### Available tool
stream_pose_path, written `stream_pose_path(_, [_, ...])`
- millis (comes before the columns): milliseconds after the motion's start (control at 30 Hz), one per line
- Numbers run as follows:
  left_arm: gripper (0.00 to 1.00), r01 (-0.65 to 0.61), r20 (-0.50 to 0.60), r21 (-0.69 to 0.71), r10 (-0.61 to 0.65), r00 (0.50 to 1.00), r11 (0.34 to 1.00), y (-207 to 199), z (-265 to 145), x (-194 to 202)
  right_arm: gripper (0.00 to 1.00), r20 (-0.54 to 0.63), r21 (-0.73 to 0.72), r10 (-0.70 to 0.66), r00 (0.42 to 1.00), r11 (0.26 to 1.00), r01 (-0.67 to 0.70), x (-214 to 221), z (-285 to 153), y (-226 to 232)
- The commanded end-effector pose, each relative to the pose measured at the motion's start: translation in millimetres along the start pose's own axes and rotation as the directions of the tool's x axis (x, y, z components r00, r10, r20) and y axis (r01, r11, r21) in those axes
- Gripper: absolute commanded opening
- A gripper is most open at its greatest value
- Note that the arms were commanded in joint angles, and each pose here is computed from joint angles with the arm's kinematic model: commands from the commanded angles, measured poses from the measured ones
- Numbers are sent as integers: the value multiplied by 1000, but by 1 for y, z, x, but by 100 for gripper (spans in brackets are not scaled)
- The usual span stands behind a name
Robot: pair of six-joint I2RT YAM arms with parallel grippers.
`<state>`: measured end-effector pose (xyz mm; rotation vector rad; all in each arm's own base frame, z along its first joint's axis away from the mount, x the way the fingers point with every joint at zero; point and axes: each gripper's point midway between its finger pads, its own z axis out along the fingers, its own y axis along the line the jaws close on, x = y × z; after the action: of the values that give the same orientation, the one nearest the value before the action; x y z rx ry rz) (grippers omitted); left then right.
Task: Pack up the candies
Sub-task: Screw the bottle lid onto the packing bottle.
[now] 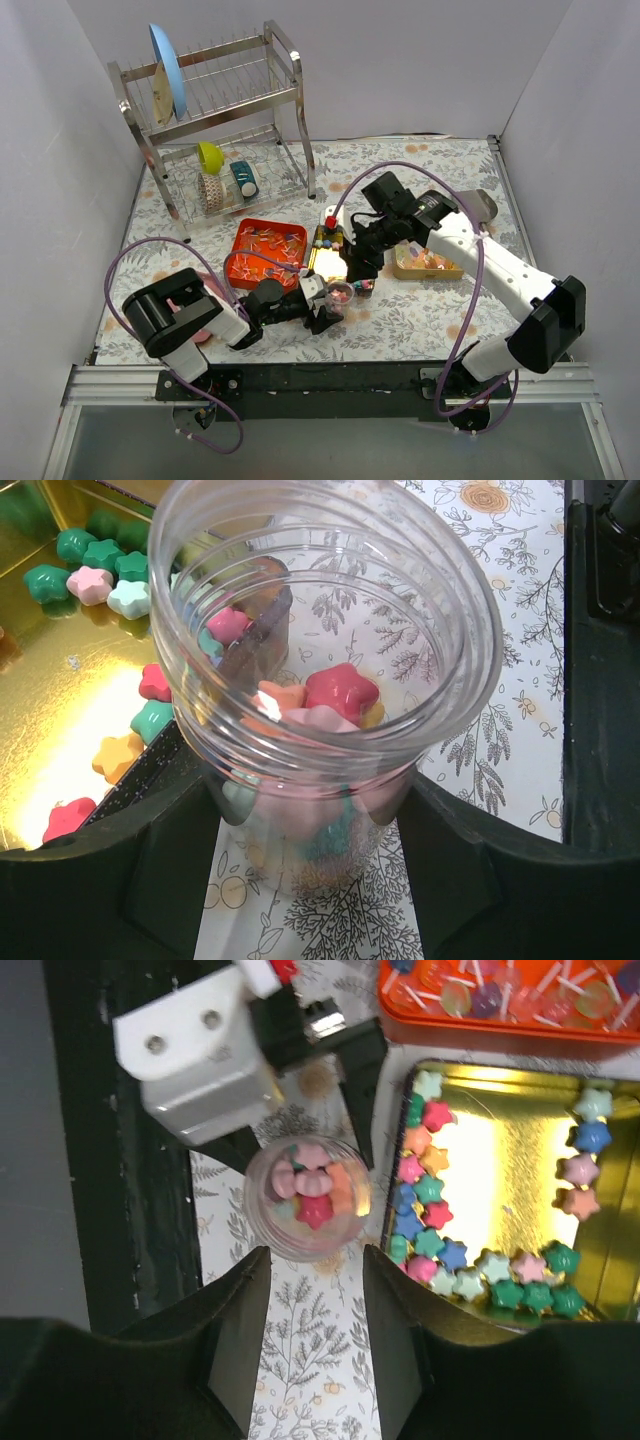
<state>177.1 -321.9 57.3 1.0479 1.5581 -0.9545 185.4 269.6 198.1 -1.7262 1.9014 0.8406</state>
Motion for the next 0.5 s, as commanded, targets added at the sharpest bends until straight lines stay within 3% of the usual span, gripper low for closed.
stream_pose_path(0, [0, 8, -119, -20, -10, 993, 1000, -1, -4, 37, 51, 68, -112, -65, 996, 991, 72, -17, 12, 17])
stream_pose_path(200, [0, -117, -78, 2, 117, 990, 993, -20, 11, 36, 49, 69, -143, -118, 991, 981, 127, 1, 21, 24])
stream_pose_path(467, [0, -112, -91, 18, 113, 989, 994, -27, 14, 43, 40, 59, -174, -139, 988, 974, 148, 7, 29, 35])
